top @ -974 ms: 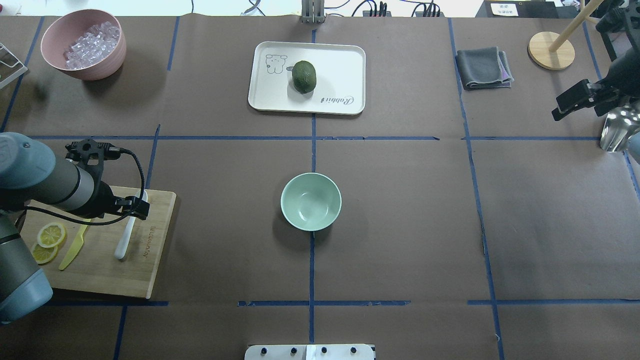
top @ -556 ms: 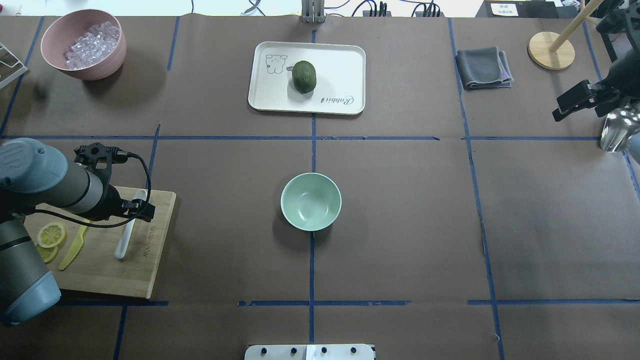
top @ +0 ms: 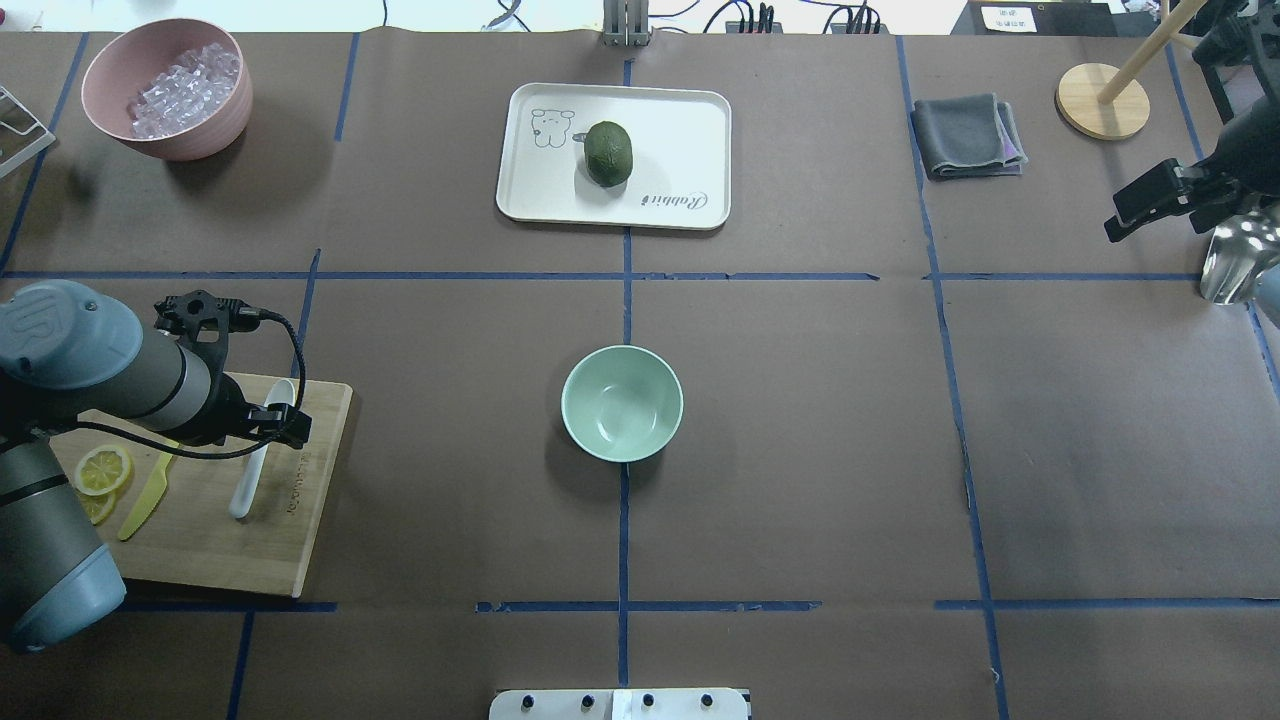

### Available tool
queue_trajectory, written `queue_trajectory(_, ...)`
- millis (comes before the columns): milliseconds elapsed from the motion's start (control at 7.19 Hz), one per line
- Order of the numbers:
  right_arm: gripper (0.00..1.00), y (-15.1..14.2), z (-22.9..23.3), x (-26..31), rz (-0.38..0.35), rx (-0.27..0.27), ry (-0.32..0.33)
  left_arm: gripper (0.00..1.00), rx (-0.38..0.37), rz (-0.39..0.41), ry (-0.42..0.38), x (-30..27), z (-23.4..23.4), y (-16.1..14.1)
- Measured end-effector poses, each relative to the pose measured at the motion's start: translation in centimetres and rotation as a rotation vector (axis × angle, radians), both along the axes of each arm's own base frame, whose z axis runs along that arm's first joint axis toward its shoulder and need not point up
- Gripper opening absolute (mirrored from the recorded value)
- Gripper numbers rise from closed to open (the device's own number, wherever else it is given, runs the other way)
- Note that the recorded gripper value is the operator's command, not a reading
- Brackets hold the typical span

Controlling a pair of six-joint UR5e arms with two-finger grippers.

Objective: Place spoon in bowl
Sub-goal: 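Grasp the white spoon with the left gripper while the right arm returns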

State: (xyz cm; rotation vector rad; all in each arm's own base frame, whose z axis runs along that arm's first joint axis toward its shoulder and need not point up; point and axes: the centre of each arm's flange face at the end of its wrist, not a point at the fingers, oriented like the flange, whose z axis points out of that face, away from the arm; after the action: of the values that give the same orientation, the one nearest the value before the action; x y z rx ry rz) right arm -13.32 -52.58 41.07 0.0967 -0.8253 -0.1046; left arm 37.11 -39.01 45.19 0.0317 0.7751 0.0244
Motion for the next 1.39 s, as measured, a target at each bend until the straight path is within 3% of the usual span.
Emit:
queue_trajectory(974, 0.99, -0.12, -0.09, 0.17, 0.003, 0.0, -0.002, 0.69, -0.007, 0.001, -0.013, 0.24, 0.77, -0.06)
queue_trajectory(1113, 1.0, -0.12, -0.09, 0.21, 0.004, 0.0, -0.002, 0.54, -0.008, 0.002, -0.012, 0.27, 0.75, -0.05)
queue_trajectory(1252, 0.99, -0.13, -0.08, 0.23, 0.004, 0.0, -0.002, 0.34, -0.008, 0.002, -0.01, 0.31, 0.67, -0.04)
queue_trajectory(1391, 0.99, -0.14, -0.08, 0.28, 0.005, 0.0, -0.002, 0.23, -0.008, 0.003, -0.008, 0.33, 0.59, -0.04)
